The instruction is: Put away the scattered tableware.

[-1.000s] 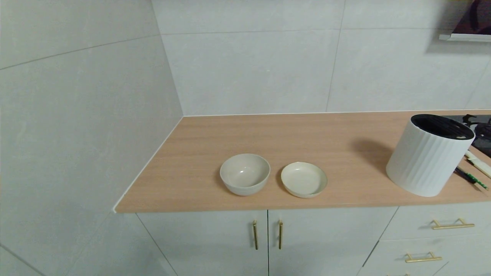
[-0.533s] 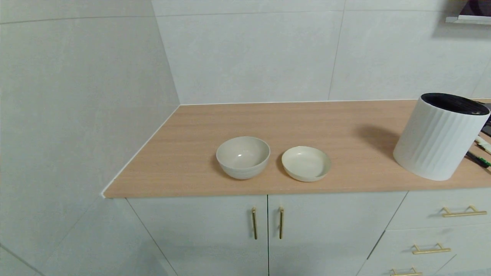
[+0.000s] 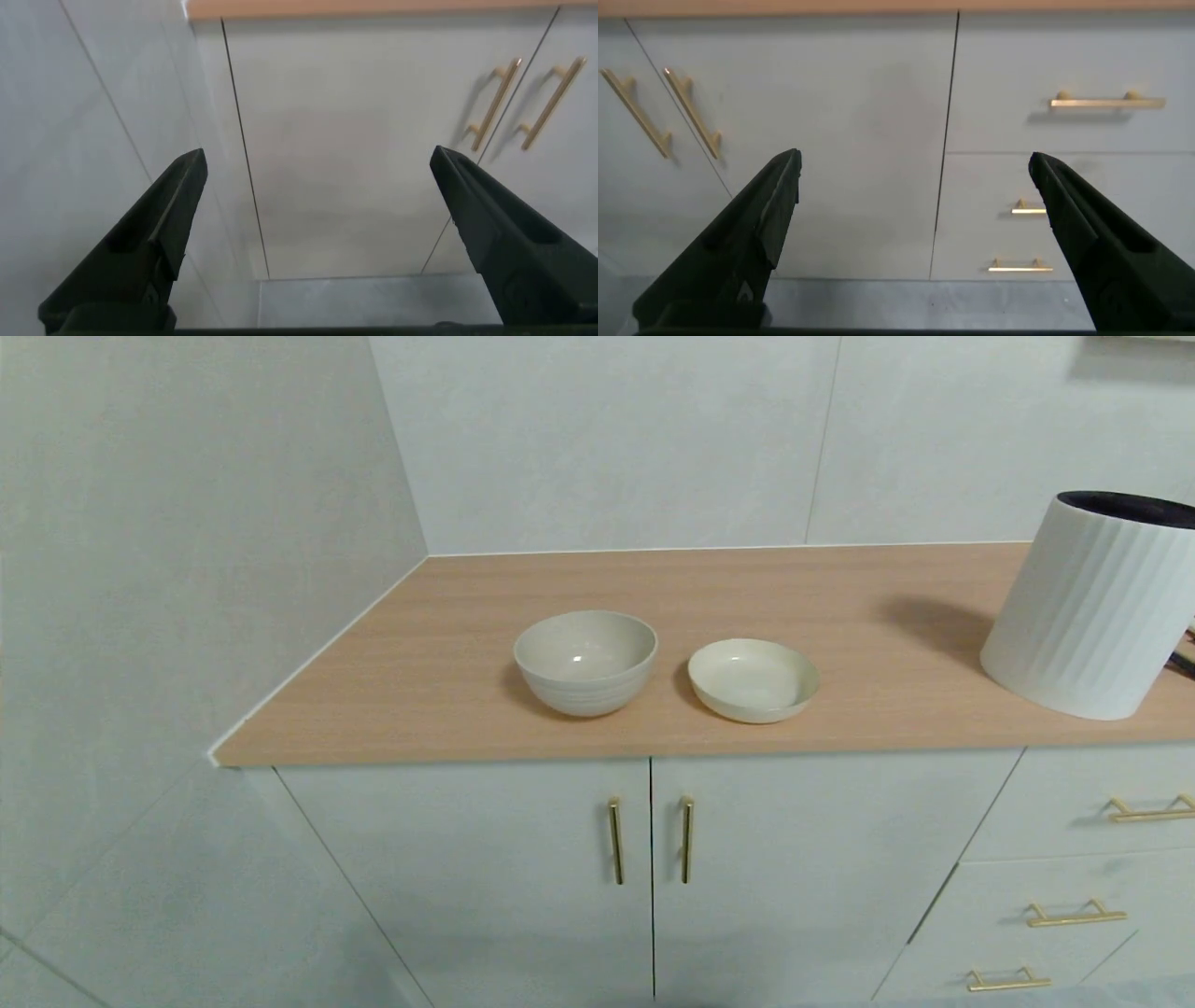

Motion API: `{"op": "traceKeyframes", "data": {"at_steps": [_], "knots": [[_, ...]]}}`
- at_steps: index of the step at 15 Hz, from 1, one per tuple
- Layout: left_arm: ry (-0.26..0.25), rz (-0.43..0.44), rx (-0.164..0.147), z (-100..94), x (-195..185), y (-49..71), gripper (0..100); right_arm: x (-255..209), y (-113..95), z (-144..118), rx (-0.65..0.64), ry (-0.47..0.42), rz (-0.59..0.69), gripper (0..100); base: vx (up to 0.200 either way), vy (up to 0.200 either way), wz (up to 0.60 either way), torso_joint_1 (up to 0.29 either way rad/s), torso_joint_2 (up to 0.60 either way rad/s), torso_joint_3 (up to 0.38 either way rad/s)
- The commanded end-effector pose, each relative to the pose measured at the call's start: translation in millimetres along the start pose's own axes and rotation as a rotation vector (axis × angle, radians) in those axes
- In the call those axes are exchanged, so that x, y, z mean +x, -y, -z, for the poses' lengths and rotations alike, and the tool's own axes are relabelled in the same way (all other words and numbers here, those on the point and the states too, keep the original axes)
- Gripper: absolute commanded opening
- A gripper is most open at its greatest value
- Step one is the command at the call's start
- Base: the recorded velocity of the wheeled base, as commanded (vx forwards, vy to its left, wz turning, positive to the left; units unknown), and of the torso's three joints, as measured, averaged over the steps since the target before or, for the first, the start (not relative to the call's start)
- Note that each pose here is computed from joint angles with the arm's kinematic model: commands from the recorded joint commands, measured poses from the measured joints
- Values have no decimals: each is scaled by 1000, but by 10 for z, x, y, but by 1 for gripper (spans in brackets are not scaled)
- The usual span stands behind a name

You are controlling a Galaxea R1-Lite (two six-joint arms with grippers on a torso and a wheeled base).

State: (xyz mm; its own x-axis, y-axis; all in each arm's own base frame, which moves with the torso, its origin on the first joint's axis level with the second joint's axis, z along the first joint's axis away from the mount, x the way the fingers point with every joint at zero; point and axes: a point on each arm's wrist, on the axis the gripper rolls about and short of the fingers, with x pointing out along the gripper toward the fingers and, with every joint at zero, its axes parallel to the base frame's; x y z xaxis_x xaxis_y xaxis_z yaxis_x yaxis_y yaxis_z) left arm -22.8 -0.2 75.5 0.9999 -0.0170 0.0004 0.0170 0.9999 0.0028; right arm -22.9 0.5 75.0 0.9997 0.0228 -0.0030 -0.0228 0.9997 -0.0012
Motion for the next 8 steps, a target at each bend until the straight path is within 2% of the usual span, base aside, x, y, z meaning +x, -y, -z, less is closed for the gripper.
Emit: {"op": "traceKeyframes", "data": {"at_steps": [1, 8], "knots": [[0, 0, 0, -1, 1, 0, 100, 1, 0, 0, 0, -2, -2, 100, 0, 0, 0, -207, 486, 295], [0, 0, -1, -1, 1, 0, 100, 1, 0, 0, 0, -2, 0, 100, 0, 0, 0, -179, 470, 288]]}}
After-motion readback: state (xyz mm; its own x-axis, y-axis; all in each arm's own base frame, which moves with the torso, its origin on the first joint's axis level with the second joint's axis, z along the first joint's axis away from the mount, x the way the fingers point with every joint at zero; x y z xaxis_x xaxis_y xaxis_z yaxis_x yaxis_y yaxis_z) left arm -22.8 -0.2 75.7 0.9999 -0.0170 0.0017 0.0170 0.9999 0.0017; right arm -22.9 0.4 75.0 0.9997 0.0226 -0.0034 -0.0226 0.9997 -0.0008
